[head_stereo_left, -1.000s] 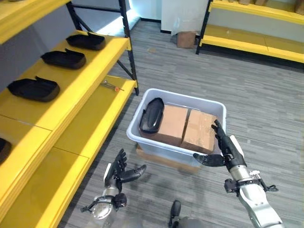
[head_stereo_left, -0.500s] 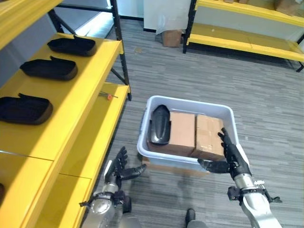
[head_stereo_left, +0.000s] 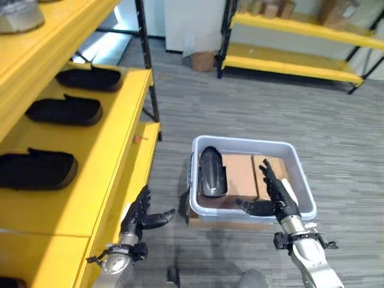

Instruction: Move parts from the plastic box to the shelf.

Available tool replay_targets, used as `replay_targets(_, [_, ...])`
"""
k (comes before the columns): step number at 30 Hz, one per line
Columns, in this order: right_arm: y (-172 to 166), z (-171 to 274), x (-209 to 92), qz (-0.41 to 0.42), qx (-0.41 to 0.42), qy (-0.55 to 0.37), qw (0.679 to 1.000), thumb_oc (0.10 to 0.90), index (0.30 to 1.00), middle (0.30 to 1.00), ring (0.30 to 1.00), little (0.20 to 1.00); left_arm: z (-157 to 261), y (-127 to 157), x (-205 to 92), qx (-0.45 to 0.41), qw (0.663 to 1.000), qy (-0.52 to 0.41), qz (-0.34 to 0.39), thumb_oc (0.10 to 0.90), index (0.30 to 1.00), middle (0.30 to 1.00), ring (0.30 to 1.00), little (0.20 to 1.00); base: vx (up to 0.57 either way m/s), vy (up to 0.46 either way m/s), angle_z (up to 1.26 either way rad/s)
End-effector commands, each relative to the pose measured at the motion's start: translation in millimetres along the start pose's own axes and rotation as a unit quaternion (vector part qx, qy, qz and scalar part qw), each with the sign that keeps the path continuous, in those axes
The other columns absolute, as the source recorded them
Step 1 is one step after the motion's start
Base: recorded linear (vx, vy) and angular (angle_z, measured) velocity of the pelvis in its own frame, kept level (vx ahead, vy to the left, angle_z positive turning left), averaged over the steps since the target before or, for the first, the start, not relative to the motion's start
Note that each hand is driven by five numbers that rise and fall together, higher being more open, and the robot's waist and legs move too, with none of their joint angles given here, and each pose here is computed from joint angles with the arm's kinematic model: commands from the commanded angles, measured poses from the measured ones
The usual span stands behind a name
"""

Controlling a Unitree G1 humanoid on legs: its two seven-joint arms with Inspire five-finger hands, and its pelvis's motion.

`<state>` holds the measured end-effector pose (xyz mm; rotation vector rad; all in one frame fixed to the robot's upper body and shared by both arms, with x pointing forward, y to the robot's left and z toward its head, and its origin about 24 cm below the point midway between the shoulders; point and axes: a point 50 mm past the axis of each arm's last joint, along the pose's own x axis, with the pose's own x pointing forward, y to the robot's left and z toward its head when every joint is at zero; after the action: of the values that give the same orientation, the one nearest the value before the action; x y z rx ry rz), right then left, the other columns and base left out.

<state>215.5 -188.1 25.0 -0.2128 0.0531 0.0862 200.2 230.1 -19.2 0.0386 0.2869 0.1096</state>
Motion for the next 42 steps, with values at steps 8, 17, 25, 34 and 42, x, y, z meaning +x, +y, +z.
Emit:
replay_targets(8, [-24.7,47.0,12.6,-0.025,-0.027,-0.125,0.992,0.9,1.0,1.0,1.0,1.0,37.6,-18.7,3.8,-0.031,0.993,-0.107,-0.031,0.9,1.0,1.0,1.0,1.0,0.15,-0.159,0.25])
replay_targets(17, [-33.0,52.1,11.6,-0.033,-0.027,-0.136,0.99,0.9,1.0,1.0,1.0,1.0,39.3,-22.5,3.4,-0.055,0.992,-0.11,-0.035,0.9,1.0,1.0,1.0,1.0,0.06,-0.173,0.15])
replay_targets(25, [-41.5,60.3,14.6,-0.046,-0.06,-0.152,0.985,0.9,1.0,1.0,1.0,1.0,45.5,-21.5,1.4,-0.05,0.99,-0.122,-0.042,0.9,1.0,1.0,1.0,1.0,0.02,0.027,0.11])
replay_targets(34, [-42.2,67.4,25.5,-0.052,-0.092,-0.161,0.981,0.9,1.0,1.0,1.0,1.0,54.4,-22.7,3.5,-0.038,0.988,-0.139,-0.061,0.9,1.0,1.0,1.0,1.0,0.05,0.194,-0.28])
replay_targets(42, [-79.8,102.6,52.5,-0.109,-0.284,-0.191,0.933,0.9,1.0,1.0,1.0,1.0,85.7,-23.9,10.3,-0.019,0.977,-0.198,-0.076,0.9,1.0,1.0,1.0,1.0,-0.04,0.063,0.03])
